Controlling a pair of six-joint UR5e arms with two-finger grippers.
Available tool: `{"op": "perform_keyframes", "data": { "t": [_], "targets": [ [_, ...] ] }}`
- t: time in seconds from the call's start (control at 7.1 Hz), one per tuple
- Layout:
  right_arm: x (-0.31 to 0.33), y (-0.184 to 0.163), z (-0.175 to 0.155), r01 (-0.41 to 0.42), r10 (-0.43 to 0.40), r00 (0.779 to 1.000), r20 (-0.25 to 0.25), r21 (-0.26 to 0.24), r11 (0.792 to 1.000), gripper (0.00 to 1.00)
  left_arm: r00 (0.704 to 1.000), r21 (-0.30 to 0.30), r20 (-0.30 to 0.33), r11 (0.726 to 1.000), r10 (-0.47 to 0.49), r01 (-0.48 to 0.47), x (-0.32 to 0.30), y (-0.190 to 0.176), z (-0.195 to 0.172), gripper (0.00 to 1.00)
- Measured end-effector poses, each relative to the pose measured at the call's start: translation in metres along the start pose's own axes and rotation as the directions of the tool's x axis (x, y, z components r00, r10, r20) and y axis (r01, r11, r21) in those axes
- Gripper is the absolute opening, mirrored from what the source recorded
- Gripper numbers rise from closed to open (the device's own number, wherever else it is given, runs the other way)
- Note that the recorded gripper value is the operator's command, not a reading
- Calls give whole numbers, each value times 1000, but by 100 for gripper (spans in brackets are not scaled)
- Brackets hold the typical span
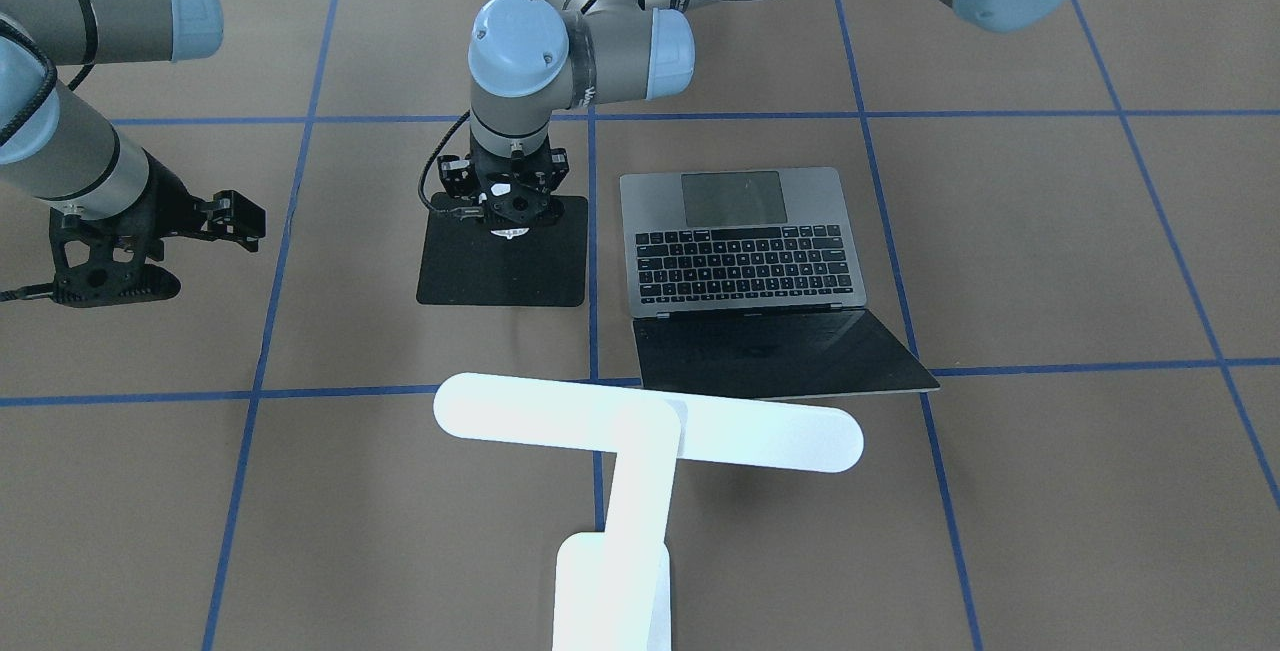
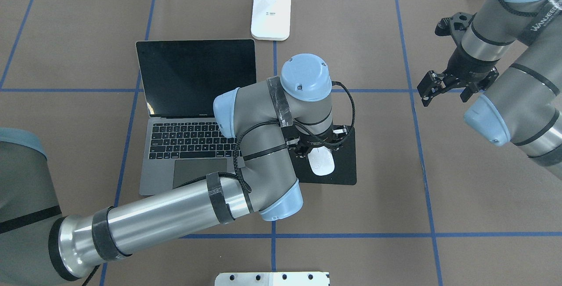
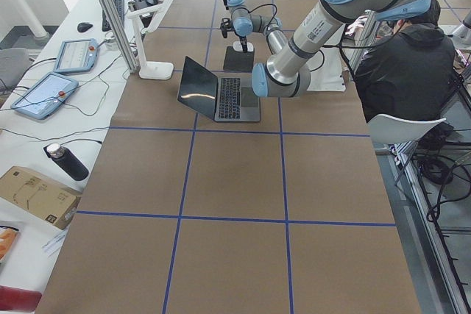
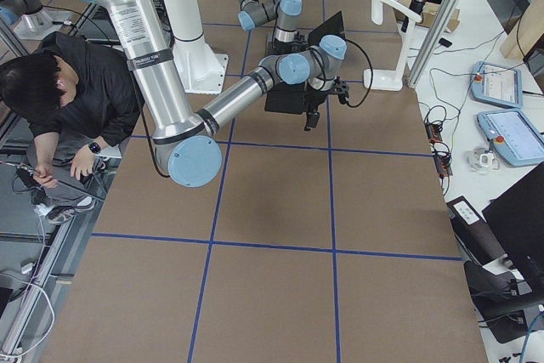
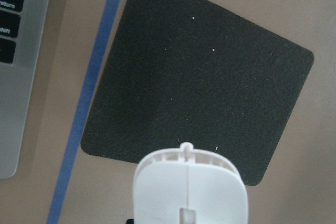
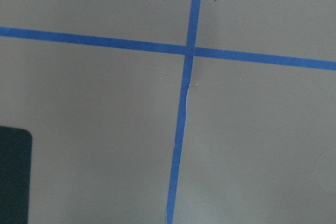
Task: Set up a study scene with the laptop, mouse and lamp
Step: 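Lower the white mouse onto the mousepad with the left gripper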
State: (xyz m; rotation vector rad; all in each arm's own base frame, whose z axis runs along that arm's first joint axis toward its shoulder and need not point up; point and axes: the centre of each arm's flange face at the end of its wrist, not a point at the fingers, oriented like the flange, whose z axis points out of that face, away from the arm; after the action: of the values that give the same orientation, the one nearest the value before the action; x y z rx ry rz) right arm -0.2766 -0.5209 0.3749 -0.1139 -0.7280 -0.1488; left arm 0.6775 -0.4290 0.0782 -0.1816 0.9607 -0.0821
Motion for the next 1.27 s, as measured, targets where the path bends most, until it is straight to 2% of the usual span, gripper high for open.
{"op": "perform_keyframes", "data": {
  "t": [0.42,0.84,1.27],
  "targets": [
    [0,0,0,-2,2,1000,0,0,1000,100,990,30,134,998,50,-54,19,-11,5,31],
    [1,0,0,-6,6,1000,1,-1,1000,100,971,57,230,995,66,-81,27,-26,23,31],
    [0,0,0,-9,9,1000,1,0,1000,100,949,43,303,993,90,-108,24,-25,37,30]
  ]
}}
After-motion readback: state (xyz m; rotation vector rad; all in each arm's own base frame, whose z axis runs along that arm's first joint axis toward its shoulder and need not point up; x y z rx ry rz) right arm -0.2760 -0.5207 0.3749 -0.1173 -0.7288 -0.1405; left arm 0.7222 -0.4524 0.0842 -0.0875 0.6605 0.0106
